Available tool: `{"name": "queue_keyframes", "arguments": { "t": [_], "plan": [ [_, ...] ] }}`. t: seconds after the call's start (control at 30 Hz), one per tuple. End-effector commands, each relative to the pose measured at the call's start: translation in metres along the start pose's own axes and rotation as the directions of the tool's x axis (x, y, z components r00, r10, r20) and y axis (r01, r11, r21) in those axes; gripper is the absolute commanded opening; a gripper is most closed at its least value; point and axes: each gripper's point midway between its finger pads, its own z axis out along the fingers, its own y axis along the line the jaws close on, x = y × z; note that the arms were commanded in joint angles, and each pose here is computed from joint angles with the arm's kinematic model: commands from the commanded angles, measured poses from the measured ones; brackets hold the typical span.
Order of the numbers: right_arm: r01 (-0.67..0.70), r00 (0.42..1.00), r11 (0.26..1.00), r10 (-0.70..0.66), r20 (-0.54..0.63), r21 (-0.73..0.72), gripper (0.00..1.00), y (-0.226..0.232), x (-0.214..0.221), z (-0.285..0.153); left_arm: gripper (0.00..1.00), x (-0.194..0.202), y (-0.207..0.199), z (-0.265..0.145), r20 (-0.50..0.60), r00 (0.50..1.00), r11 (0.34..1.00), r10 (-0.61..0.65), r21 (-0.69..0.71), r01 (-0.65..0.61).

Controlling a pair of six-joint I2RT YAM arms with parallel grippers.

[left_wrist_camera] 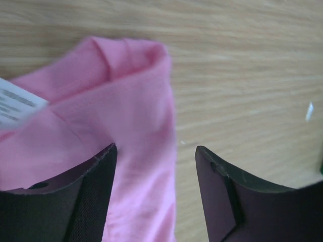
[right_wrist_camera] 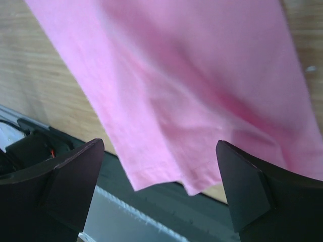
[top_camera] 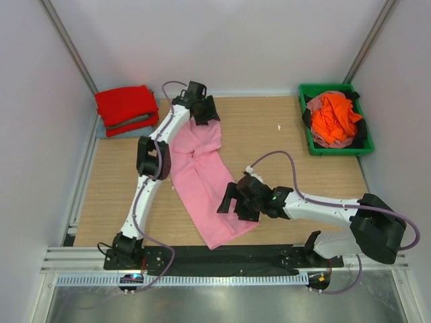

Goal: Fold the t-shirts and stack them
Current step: Fold the tshirt

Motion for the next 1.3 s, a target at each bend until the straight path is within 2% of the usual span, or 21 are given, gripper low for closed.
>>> {"name": "queue_keyframes", "arguments": {
  "t": [0.0,0.07,0.1,0.13,0.17,0.23,0.27,0.33,0.4,0.43,0.47,0.5,0.53,0.57,0.6,0.7,0.73,0.8,0.83,1.1,1.27],
  "plan": [
    [0.059,0.997,0.998,-0.058,0.048,-0.008,1.0,0.047,-0.011,-0.023,0.66,-0.024,-0.107,-0.077,0.089,0.988,0.929,0.13,0.336,-0.152],
    [0.155,0.986,0.988,-0.153,0.057,-0.025,1.0,0.073,-0.016,-0.04,0.78,-0.031,-0.142,-0.121,0.153,0.965,0.878,0.211,0.405,-0.256],
    [0.183,0.981,0.983,-0.181,0.077,-0.024,1.0,0.08,-0.023,-0.047,0.92,-0.027,-0.158,-0.138,0.167,0.956,0.855,0.242,0.43,-0.291],
    [0.207,0.973,0.978,-0.203,0.107,-0.026,1.0,0.089,-0.031,-0.055,0.99,-0.034,-0.165,-0.155,0.205,0.945,0.852,0.257,0.413,-0.321],
    [0.259,0.953,0.965,-0.248,0.177,-0.041,1.0,0.107,-0.048,-0.072,1.0,-0.042,-0.171,-0.193,0.248,0.932,0.856,0.265,0.384,-0.345],
    [0.283,0.909,0.959,-0.279,0.309,0.032,1.0,0.112,-0.081,-0.095,1.0,-0.058,-0.152,-0.221,0.299,0.924,0.911,0.238,0.26,-0.319],
    [0.312,0.885,0.948,-0.314,0.343,0.061,1.0,0.111,-0.092,-0.103,1.0,-0.066,-0.149,-0.264,0.337,0.919,0.927,0.206,0.234,-0.294],
    [0.293,0.867,0.952,-0.303,0.396,0.087,1.0,0.107,-0.121,-0.113,1.0,-0.076,-0.121,-0.301,0.371,0.915,0.961,0.161,0.153,-0.231],
    [0.272,0.875,0.96,-0.275,0.399,0.064,1.0,0.101,-0.149,-0.114,1.0,-0.062,-0.095,-0.345,0.376,0.915,0.975,0.143,0.103,-0.195],
    [0.267,0.878,0.962,-0.27,0.395,0.062,0.98,0.097,-0.156,-0.111,1.0,-0.055,-0.086,-0.355,0.375,0.914,0.976,0.156,0.083,-0.201],
    [0.257,0.88,0.964,-0.26,0.398,0.062,0.95,0.092,-0.166,-0.109,1.0,-0.031,-0.063,-0.346,0.315,0.934,0.982,0.169,0.026,-0.186],
    [0.253,0.877,0.964,-0.263,0.403,0.08,0.92,0.083,-0.179,-0.107,1.0,-0.02,-0.061,-0.376,0.345,0.921,0.978,0.183,0.036,-0.208],
    [0.263,0.885,0.961,-0.275,0.376,0.083,0.9,0.079,-0.18,-0.096,1.0,-0.006,-0.053,-0.382,0.33,0.925,0.978,0.187,0.03,-0.208],
    [0.27,0.884,0.959,-0.281,0.372,0.084,0.84,0.078,-0.185,-0.089,1.0,0.021,-0.033,-0.369,0.255,0.949,0.981,0.187,0.001,-0.194],
    [0.291,0.882,0.952,-0.307,0.358,0.1,0.81,0.074,-0.188,-0.084,1.0,0.035,-0.028,-0.39,0.275,0.942,0.98,0.191,0.01,-0.201],
    [0.283,0.906,0.947,-0.316,0.281,0.152,0.74,0.057,-0.182,-0.055,1.0,0.082,0.006,-0.399,0.233,0.954,0.982,0.187,-0.026,-0.186],
    [0.276,0.926,0.949,-0.305,0.222,0.152,0.7,0.042,-0.166,-0.04,1.0,0.091,0.013,-0.402,0.233,0.955,0.983,0.185,-0.037,-0.181],
    [0.258,0.938,0.961,-0.274,0.215,0.099,0.68,0.039,-0.155,-0.025,1.0,0.119,0.036,-0.399,0.198,0.964,0.983,0.18,-0.067,-0.17],
    [0.249,0.955,0.966,-0.257,0.147,0.068,0.66,0.03,-0.129,-0.014,1.0,0.127,0.039,-0.411,0.228,0.956,0.983,0.183,-0.052,-0.176],
    [0.255,0.957,0.941,-0.278,0.078,0.222,0.65,-0.022,-0.069,0.009,1.0,0.182,0.069,-0.417,0.18,0.971,0.987,0.158,-0.043,-0.153],
    [0.236,0.965,0.938,-0.257,0.054,0.253,0.54,-0.037,-0.037,0.012,1.0,0.201,0.078,-0.415,0.172,0.975,0.99,0.138,-0.03,-0.135]
  ]
}}
